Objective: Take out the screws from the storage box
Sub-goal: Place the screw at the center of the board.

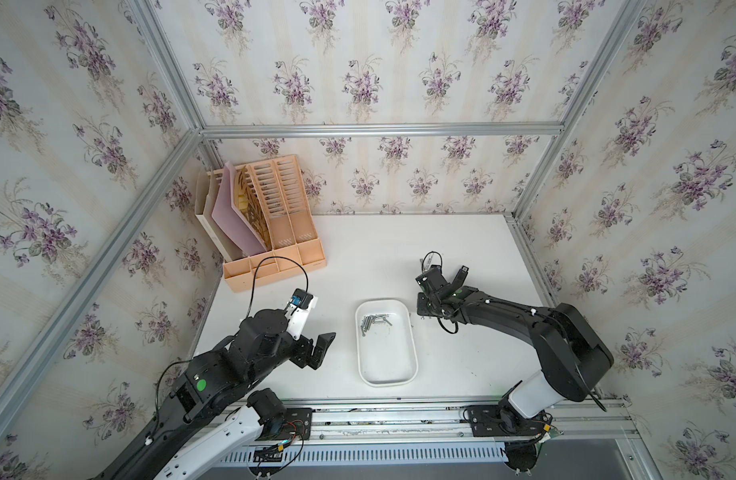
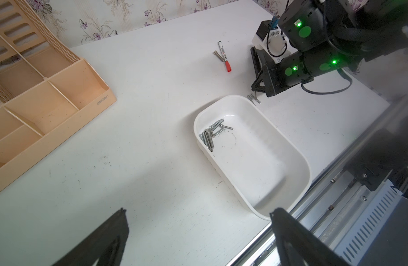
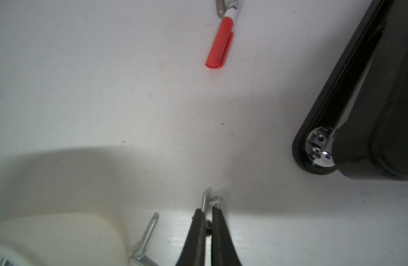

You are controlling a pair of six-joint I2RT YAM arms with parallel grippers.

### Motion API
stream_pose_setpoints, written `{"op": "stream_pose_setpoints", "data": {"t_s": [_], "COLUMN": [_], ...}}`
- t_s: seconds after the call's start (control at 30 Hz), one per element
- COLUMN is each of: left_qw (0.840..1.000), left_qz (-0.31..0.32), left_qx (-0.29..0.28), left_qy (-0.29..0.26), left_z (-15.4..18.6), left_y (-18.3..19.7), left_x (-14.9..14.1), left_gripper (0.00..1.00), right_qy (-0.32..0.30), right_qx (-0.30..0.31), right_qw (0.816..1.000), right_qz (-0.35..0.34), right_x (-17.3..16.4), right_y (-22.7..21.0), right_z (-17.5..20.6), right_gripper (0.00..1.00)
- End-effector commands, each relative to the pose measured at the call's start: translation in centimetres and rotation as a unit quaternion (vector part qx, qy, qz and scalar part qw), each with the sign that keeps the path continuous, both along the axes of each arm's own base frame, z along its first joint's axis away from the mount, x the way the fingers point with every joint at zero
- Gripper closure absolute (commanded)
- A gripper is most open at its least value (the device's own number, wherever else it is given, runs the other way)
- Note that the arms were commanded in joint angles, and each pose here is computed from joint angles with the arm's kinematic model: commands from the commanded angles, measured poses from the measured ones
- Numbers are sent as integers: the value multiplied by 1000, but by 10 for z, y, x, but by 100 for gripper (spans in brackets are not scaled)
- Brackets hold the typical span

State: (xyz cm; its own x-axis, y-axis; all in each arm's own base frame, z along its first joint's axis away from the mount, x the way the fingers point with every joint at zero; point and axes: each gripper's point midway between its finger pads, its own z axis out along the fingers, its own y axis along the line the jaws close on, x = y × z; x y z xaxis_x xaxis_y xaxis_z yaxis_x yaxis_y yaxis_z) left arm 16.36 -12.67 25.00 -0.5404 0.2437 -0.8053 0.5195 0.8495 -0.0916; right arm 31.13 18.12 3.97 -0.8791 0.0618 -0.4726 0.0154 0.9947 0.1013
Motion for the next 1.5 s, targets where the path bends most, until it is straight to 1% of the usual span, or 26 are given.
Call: {"op": "stream_pose_setpoints", "data": {"t_s": [0.0, 0.27, 0.4, 0.43, 0.53, 0.57, 0.8, 0.87, 0.97, 1.1, 1.17, 1.27, 1.3, 1.37, 1.47], "left_qw": [1000, 1000, 1000, 1000, 1000, 1000, 1000, 1000, 1000, 1000, 1000, 1000, 1000, 1000, 1000], "left_qz": [4, 5, 6, 6, 8, 8, 12, 13, 10, 12, 15, 16, 15, 15, 16], "left_qx": [-2, -5, -5, -4, -4, -5, -1, -2, -6, -6, -5, -6, -7, -7, -8], "left_qy": [-5, -1, -4, -5, -2, -2, -5, -4, -4, -4, -6, -6, -6, -5, -6], "left_z": [3, 3, 3, 3, 3, 3, 3, 3, 4, 4, 4, 5, 5, 5, 6], "left_y": [1, 1, 1, 2, 2, 2, 4, 4, 3, 4, 5, 5, 5, 5, 5], "left_x": [2, 1, 1, 1, 1, 1, 2, 2, 1, 0, 1, 1, 0, 0, 0], "left_gripper": [1, 1, 1, 1, 1, 1, 1, 1, 1, 1, 1, 1, 1, 1, 1], "right_qy": [28, 24, 23, 25, 30, 31, 24, 15, -18, -87, -129, -167, -175, -174, -149], "right_qx": [21, 50, 53, 54, 61, 61, 71, 80, 114, 145, 151, 160, 161, 157, 144], "right_qw": [999, 998, 998, 998, 997, 997, 996, 995, 990, 979, 970, 958, 955, 952, 951], "right_qz": [9, 30, 35, 37, 44, 44, 53, 58, 75, 114, 139, 167, 178, 196, 230], "right_x": [-5, -7, -7, -8, -9, -9, -10, -10, -12, -21, -30, -41, -45, -49, -55], "right_y": [7, 18, 20, 20, 24, 24, 27, 29, 37, 50, 59, 68, 72, 81, 100], "right_z": [-8, -3, -2, -3, -4, -5, 1, 8, 28, 70, 93, 113, 116, 115, 102], "right_gripper": [100, 100, 100, 99, 88, 86, 79, 80, 80, 79, 75, 70, 67, 66, 67]}}
